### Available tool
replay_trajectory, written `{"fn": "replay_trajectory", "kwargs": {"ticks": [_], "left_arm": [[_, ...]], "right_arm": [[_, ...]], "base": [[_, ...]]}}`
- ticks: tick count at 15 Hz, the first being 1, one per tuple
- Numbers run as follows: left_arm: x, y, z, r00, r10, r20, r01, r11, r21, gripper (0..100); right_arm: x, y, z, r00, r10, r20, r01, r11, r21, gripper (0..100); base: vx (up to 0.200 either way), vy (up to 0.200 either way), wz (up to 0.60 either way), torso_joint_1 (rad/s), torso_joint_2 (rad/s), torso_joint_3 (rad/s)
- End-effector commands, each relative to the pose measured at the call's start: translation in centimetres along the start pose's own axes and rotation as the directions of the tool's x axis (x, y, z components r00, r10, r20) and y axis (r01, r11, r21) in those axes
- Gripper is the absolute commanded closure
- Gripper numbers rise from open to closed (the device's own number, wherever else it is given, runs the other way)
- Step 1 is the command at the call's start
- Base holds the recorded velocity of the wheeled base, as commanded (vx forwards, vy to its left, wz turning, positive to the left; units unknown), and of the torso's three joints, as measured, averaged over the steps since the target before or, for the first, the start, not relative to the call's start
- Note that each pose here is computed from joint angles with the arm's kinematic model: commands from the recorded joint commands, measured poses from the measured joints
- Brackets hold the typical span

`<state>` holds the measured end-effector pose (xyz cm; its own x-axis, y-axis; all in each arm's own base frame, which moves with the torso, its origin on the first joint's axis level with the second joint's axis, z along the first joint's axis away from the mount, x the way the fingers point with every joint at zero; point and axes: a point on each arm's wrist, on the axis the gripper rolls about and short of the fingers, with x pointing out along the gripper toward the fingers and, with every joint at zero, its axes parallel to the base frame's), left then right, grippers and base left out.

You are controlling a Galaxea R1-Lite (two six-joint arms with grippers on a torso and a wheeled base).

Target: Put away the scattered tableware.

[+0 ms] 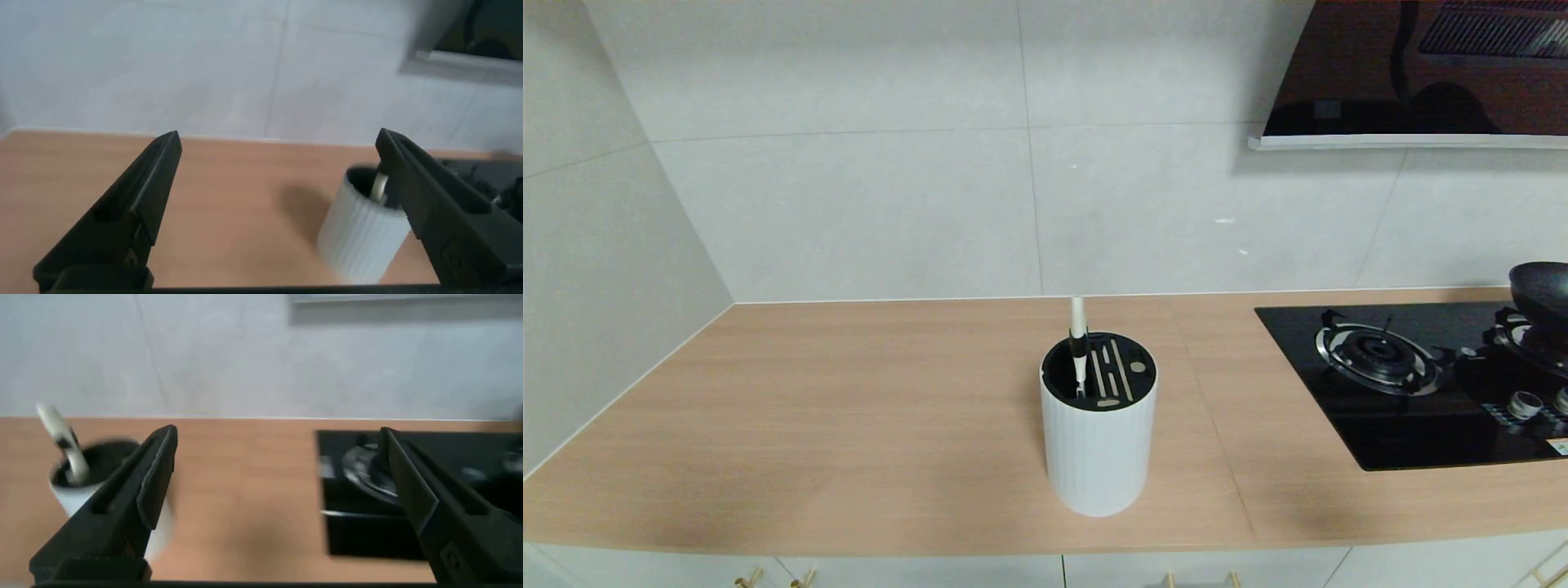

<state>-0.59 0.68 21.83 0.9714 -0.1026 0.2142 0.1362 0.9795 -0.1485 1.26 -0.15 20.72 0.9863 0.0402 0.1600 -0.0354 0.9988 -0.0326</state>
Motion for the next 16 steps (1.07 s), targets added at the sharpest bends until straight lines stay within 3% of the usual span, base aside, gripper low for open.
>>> {"fn": "replay_trajectory", "kwargs": {"ticks": [1,6,7,9,10,13,16], "left_arm": [[-6.0,0.5,-1.0,0.987,0.028,0.160,-0.036,0.998,0.043,0],[-6.2,-0.4,-1.9,0.955,0.218,0.203,-0.238,0.968,0.078,0],[-7.0,-0.5,-2.9,0.956,0.206,0.210,-0.229,0.969,0.094,0],[-6.7,-0.3,-4.5,0.965,0.215,0.148,-0.234,0.964,0.123,0],[-5.8,0.3,-6.9,0.960,0.273,0.066,-0.280,0.949,0.143,0],[-4.8,1.5,-12.7,0.943,0.305,-0.133,-0.268,0.934,0.236,0],[-4.6,1.4,-13.2,0.957,0.257,-0.135,-0.223,0.948,0.225,0]], "right_arm": [[-6.4,-0.6,-2.1,0.986,-0.115,0.125,0.124,0.990,-0.068,0],[-7.4,0.1,-3.1,0.960,-0.212,0.180,0.227,0.972,-0.067,0],[-7.5,0.3,-4.4,0.969,-0.194,0.154,0.208,0.975,-0.081,0],[-7.1,0.3,-5.4,0.975,-0.188,0.118,0.196,0.978,-0.066,0],[-6.5,0.4,-7.2,0.986,-0.158,0.059,0.157,0.987,0.019,0],[-5.5,0.6,-11.4,0.995,-0.075,-0.058,0.078,0.996,0.041,0],[-5.5,0.7,-12.2,0.991,-0.021,-0.135,0.027,0.999,0.041,0]], "base": [[0.000,0.000,0.00,0.000,0.00,0.000],[0.000,0.000,0.00,0.000,0.00,0.000],[0.000,0.000,0.00,0.000,0.00,0.000],[0.000,0.000,0.00,0.000,0.00,0.000],[0.000,0.000,0.00,0.000,0.00,0.000],[0.000,0.000,0.00,0.000,0.00,0.000],[0.000,0.000,0.00,0.000,0.00,0.000]]}}
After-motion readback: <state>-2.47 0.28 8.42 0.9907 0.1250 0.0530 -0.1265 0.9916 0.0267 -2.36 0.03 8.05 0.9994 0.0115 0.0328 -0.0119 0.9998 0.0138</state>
